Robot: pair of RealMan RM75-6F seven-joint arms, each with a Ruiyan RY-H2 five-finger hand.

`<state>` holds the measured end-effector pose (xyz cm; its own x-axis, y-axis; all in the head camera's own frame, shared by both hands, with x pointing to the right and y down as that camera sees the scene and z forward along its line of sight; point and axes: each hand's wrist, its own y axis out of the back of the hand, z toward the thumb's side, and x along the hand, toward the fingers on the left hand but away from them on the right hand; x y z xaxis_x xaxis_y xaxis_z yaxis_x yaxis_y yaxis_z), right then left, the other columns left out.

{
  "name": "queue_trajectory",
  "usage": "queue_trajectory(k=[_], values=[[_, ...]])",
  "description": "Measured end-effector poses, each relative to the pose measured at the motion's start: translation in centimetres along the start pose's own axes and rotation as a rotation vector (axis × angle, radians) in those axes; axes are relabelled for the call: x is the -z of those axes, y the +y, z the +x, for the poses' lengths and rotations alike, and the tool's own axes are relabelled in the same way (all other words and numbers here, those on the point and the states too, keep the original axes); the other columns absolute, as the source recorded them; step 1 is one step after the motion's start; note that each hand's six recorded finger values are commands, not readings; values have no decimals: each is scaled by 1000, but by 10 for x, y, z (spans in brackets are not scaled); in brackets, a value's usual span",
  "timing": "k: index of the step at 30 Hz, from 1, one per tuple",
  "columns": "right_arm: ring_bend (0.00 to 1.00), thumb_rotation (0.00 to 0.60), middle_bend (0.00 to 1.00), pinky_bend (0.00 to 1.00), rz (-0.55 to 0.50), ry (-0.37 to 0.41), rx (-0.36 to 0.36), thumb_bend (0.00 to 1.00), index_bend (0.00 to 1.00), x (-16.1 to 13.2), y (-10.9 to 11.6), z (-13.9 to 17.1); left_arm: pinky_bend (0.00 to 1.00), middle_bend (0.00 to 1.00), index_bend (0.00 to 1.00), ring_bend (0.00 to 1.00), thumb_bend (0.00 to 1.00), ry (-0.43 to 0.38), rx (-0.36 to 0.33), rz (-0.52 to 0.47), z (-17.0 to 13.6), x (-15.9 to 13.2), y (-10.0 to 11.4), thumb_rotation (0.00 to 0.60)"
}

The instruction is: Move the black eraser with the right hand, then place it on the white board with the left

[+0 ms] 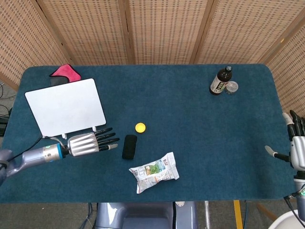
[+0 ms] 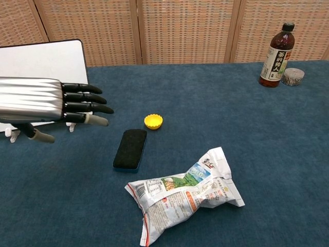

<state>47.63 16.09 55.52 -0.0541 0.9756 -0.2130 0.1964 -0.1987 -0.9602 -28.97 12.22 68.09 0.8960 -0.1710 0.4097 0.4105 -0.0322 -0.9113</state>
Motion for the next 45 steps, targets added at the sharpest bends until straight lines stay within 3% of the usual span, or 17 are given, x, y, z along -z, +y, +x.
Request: queue_trajectory(k=[9, 21, 23, 25, 27, 30, 32, 40, 45], values=[[0, 600, 0, 15, -9, 4, -15, 0, 0, 1, -5, -3, 62, 0, 58, 0, 209, -103, -29, -25, 62, -11, 3, 600], [0, 600, 0, 15, -14, 4, -20, 0, 0, 3, -7, -5, 122, 0, 164, 10, 214, -195, 37, 26, 118, -21, 1, 600], [0, 600, 0, 15, -19, 2, -20, 0, 0, 4, -6, -5, 165, 15, 191, 46, 237, -203, 45, 28, 122, -24, 0, 600], [0, 600, 0, 15, -23, 0, -20, 0, 0, 5, -6, -5, 227, 90, 254, 121, 297, -209, 47, 26, 124, -26, -1, 600], [0, 600, 0, 15, -26, -3, -20, 0, 0, 6, -5, -5, 305, 210, 357, 229, 417, -213, 48, 28, 126, -27, -1, 600], [0, 600, 0, 15, -29, -4, -20, 0, 0, 7, -4, -5, 367, 308, 477, 329, 571, -212, 50, 33, 126, -27, -1, 600], [0, 600, 0, 15, -31, -5, -18, 0, 0, 7, -4, -5, 399, 351, 537, 376, 606, -208, 39, 44, 126, -26, 0, 600], [0, 600, 0, 15, -35, 6, -23, 0, 0, 5, -4, -3, 418, 396, 612, 419, 557, -170, -23, 109, 113, -10, 12, 600], [0, 600, 0, 15, -42, 17, -31, 0, 0, 2, -5, -2, 418, 410, 661, 424, 491, -86, -25, 211, 92, 19, 15, 600]])
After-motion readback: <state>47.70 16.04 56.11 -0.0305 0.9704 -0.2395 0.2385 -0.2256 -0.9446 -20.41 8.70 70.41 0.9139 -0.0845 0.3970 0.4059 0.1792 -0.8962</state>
